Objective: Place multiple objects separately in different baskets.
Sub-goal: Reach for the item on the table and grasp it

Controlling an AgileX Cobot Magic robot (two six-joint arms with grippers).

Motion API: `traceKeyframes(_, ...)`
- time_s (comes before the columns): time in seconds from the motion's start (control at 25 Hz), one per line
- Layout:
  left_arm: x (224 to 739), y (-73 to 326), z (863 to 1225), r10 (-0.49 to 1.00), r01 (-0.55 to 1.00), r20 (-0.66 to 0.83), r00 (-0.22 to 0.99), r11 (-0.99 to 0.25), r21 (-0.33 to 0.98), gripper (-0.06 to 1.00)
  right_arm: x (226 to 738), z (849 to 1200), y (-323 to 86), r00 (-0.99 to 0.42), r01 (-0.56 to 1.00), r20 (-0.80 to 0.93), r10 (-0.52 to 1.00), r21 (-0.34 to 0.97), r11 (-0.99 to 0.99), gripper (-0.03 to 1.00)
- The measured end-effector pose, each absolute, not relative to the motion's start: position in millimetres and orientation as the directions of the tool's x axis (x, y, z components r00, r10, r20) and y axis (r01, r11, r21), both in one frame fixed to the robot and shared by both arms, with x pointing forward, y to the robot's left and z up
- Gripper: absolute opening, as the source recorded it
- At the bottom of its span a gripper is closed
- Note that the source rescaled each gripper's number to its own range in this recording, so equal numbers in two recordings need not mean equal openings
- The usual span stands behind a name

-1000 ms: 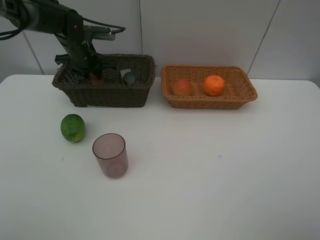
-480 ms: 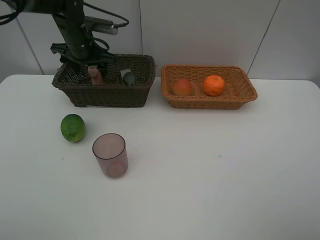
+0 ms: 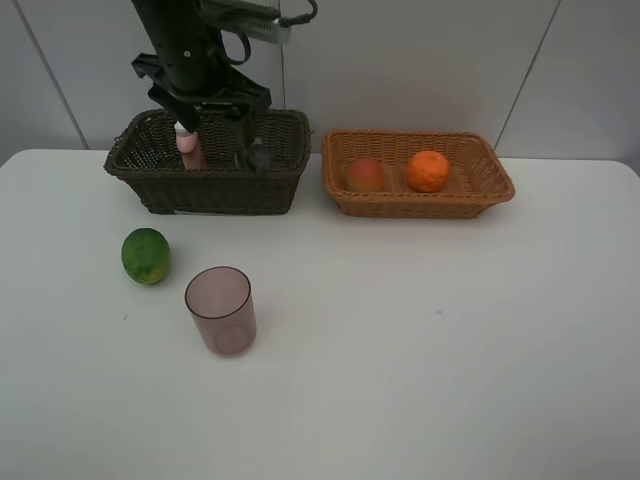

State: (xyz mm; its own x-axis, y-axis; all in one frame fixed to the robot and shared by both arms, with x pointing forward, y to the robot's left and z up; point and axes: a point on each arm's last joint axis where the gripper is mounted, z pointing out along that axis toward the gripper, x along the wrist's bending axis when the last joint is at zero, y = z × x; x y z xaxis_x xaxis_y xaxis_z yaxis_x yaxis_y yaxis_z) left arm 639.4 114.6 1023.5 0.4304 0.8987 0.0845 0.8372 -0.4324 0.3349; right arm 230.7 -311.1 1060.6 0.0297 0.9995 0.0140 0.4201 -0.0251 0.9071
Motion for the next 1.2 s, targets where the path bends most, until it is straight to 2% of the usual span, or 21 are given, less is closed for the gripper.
traceKeyframes(0.16,608,84,1022,0.810,0.789,0.067,0.582,-0.583,0.194,1.00,231,1061,-311,0.030,0.420,0.014,0.999,0.907,-0.025,0.95)
traceKeyframes(0.32,582,56,1034,0.754,0.731,0.039,0.656,-0.648,0.216,1.00,231,1061,-311,0.030,0.420,0.014,0.999,0.907,-0.025,0.95)
traceKeyframes(0.52,549,43,1041,0.722,0.703,0.026,0.692,-0.681,0.206,1.00,231,1061,-311,0.030,0.420,0.014,0.999,0.907,-0.025,0.95)
traceKeyframes(0.84,498,51,1014,0.671,0.669,0.022,0.741,-0.740,0.073,1.00,231,1061,-311,0.030,0.420,0.014,0.999,0.907,-0.025,0.95)
traceKeyframes(1.0,481,63,995,0.651,0.649,0.024,0.759,-0.759,0.049,1.00,231,1061,-311,0.030,0.420,0.014,0.999,0.907,-0.025,0.95)
traceKeyframes(1.2,473,73,971,0.519,0.518,0.037,0.854,-0.854,0.039,1.00,231,1061,-311,0.030,0.420,0.014,0.999,0.907,-0.025,0.95)
